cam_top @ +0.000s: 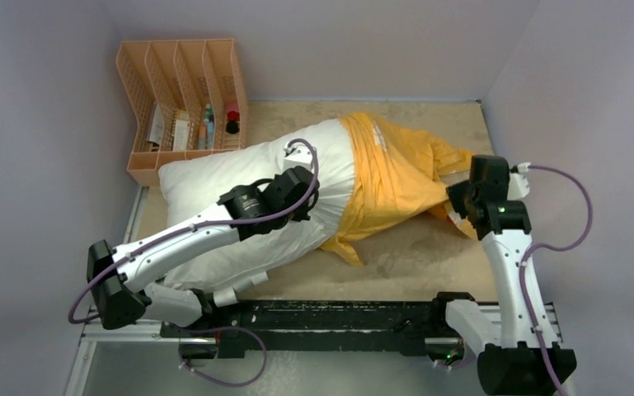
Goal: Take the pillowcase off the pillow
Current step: Remove the pillow from the pillowcase.
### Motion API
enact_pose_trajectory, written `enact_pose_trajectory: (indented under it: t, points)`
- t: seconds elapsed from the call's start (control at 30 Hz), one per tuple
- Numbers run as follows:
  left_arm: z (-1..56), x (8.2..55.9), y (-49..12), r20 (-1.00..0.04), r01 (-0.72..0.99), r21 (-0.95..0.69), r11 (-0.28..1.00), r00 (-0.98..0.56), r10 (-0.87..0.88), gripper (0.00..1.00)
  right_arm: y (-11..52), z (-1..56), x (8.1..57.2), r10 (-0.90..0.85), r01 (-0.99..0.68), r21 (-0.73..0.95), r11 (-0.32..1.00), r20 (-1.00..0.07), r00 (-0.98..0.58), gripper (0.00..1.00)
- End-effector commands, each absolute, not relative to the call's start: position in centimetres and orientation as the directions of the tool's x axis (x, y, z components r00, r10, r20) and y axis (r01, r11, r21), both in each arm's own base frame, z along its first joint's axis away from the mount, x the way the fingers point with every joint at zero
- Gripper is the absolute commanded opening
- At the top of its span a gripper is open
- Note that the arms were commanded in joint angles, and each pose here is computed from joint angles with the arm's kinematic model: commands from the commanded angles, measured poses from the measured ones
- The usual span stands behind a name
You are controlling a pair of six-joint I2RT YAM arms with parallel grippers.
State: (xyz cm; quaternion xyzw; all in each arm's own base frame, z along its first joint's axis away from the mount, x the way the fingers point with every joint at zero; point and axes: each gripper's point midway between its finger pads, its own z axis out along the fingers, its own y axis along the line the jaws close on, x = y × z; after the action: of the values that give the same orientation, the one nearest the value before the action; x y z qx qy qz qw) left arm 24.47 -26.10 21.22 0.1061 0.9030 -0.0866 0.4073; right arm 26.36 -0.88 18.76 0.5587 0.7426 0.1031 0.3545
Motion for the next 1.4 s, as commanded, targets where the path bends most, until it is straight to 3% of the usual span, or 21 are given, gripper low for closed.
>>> enact_pose_trajectory:
  t: [0.0, 0.27, 0.43, 0.53, 0.7, 0.83, 0.93, 1.03, 1.23, 1.37]
  points:
    - [20.0, 23.3, -20.0, -0.741, 0.128, 0.008, 0.992, -0.665, 0.091, 0.0, -9.3, 27.1, 26.4, 0.678, 0.794, 0.437, 0.422, -0.734, 0.043, 0.0]
    - [19.3, 21.6, -15.7, -0.733, 0.037, 0.025, 0.999, -0.679, 0.043, 0.0, -9.7, 30.5, 29.3, 0.665, 0.74, 0.431, 0.516, -0.747, -0.029, 0.0]
    - [20.1, 21.6, -17.5, -0.744, 0.097, -0.056, 0.994, -0.668, 0.023, 0.0, -4.5, 29.5, 32.0, 0.689, 0.523, 0.509, 0.683, -0.686, -0.233, 0.0]
    - [20.1, 21.8, -19.2, -0.738, 0.132, -0.104, 0.986, -0.675, 0.012, 0.0, -1.3, 27.2, 32.1, 0.652, 0.382, 0.531, 0.756, -0.654, -0.383, 0.18]
    - [19.6, 21.9, -20.5, -0.724, 0.164, -0.123, 0.979, -0.689, 0.024, 0.0, 4.7, 21.6, 29.6, 0.612, 0.231, 0.644, 0.73, -0.464, -0.64, 0.57]
    - [19.4, 22.0, -20.8, -0.721, 0.172, -0.125, 0.977, -0.692, 0.029, 0.0, 9.2, 18.2, 27.7, 0.561, 0.144, 0.738, 0.659, -0.355, -0.748, 0.75]
    - [19.3, 21.9, -21.1, -0.716, 0.183, -0.129, 0.975, -0.698, 0.036, 0.0, 12.2, 16.8, 27.3, 0.509, 0.115, 0.748, 0.653, -0.321, -0.799, 0.84]
    - [19.2, 21.9, -21.0, -0.713, 0.176, -0.13, 0.976, -0.7, 0.031, 0.0, 13.7, 17.4, 28.2, 0.509, 0.084, 0.781, 0.619, -0.318, -0.8, 0.86]
    - [19.5, 21.9, -21.1, -0.718, 0.17, -0.144, 0.975, -0.696, 0.015, 0.0, 14.7, 21.6, 30.2, 0.505, -0.052, 0.811, 0.582, -0.411, -0.759, 0.88]
    - [19.5, 22.0, -21.1, -0.719, 0.166, -0.143, 0.976, -0.695, 0.013, 0.0, 16.4, 22.0, 29.5, 0.397, -0.149, 0.792, 0.592, -0.448, -0.801, 0.88]
